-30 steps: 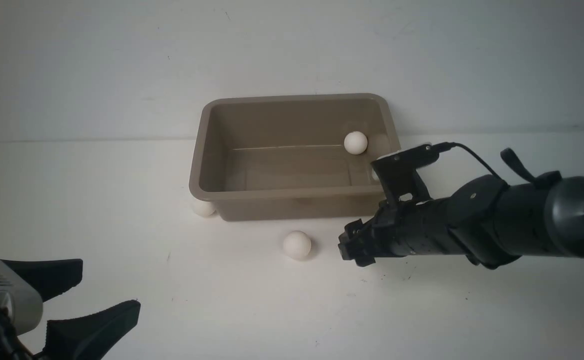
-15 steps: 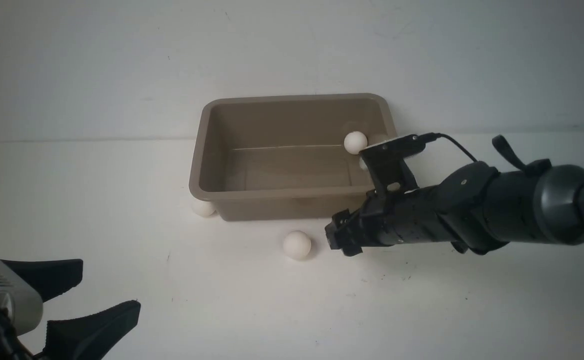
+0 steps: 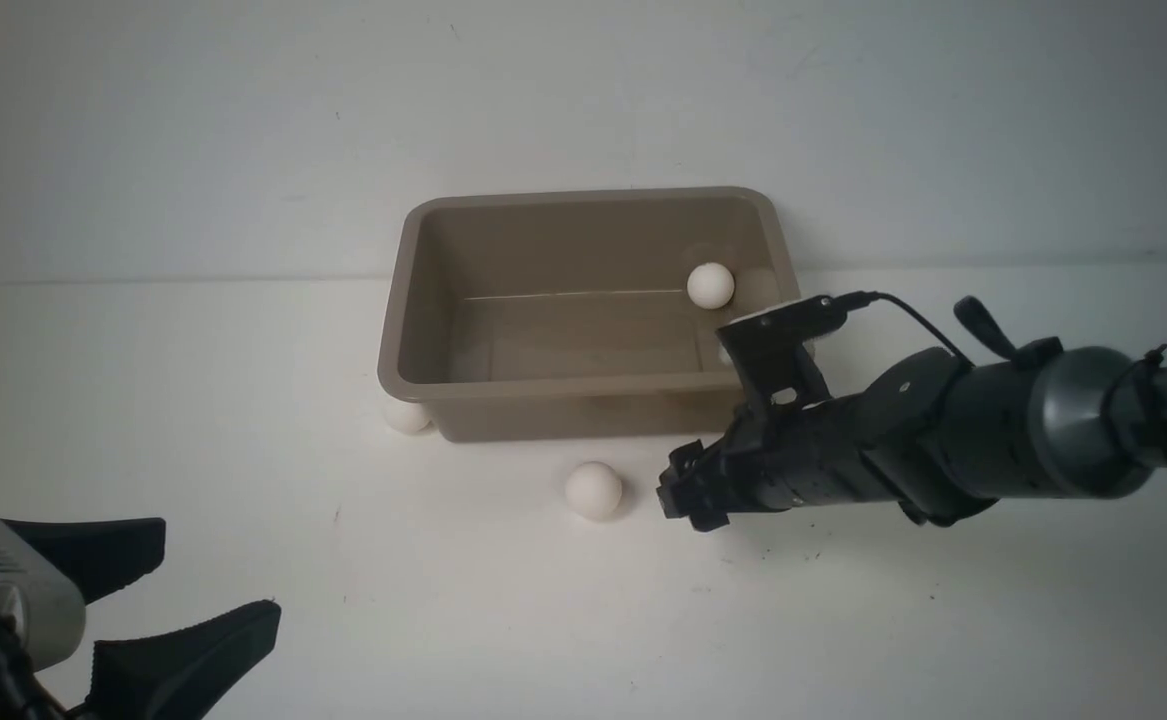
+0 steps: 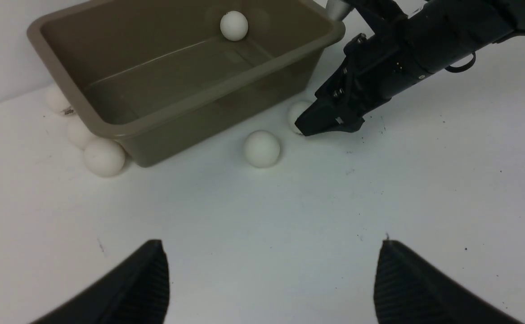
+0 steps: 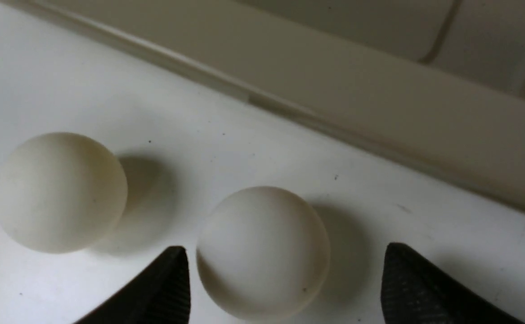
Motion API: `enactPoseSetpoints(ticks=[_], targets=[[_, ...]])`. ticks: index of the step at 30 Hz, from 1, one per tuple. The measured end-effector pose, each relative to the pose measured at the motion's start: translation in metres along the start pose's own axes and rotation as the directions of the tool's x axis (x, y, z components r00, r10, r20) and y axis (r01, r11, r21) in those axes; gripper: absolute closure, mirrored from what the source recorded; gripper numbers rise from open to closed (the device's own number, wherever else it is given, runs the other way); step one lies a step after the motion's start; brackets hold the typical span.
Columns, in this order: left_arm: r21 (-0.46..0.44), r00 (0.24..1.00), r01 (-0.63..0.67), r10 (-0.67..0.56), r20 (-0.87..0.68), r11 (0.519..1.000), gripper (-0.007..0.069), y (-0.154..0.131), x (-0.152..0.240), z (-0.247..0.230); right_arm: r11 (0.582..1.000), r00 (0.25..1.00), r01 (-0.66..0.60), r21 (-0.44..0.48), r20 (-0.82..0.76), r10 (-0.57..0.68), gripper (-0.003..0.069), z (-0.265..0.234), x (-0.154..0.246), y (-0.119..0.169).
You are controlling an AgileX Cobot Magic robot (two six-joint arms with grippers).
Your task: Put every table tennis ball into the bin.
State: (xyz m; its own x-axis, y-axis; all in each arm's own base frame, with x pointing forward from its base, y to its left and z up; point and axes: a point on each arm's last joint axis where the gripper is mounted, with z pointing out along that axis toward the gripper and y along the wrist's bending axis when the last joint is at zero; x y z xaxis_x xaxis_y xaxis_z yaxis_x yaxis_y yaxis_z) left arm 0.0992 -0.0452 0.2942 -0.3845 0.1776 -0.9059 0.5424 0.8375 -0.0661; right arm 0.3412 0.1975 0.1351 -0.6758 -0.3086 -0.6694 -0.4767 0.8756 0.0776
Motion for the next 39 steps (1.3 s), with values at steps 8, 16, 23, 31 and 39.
enactPoseSetpoints(ticks=[8, 16, 23, 31, 39], targets=[[0.0, 1.0, 0.0, 0.0, 0.0, 1.0, 0.0074, 0.0, 0.0, 0.0, 1.0, 1.0, 0.001, 0.024, 0.013, -0.001, 0.0354, 0.0, -0.001, -0.002], [0.001, 1.0, 0.0, 0.0, -0.001, 1.0, 0.0074, 0.0, 0.0, 0.0, 1.0, 1.0, 0.005, -0.012, -0.004, -0.005, 0.0659, -0.002, 0.0, 0.001], [0.003, 1.0, 0.0, 0.0, -0.002, 1.0, 0.0074, 0.0, 0.0, 0.0, 0.999, 0.999, 0.032, -0.007, 0.032, -0.032, 0.0673, -0.034, 0.0, 0.002], [0.001, 1.0, -0.005, 0.005, -0.002, 1.0, 0.0074, 0.0, 0.0, 0.0, 0.995, 0.994, 0.096, -0.038, 0.058, -0.094, 0.0673, -0.068, 0.003, 0.007], [0.003, 0.999, -0.035, 0.035, -0.002, 0.999, 0.0074, 0.0, 0.0, 0.0, 0.971, 0.987, 0.158, -0.18, 0.032, -0.155, 0.0673, -0.088, 0.003, 0.02]])
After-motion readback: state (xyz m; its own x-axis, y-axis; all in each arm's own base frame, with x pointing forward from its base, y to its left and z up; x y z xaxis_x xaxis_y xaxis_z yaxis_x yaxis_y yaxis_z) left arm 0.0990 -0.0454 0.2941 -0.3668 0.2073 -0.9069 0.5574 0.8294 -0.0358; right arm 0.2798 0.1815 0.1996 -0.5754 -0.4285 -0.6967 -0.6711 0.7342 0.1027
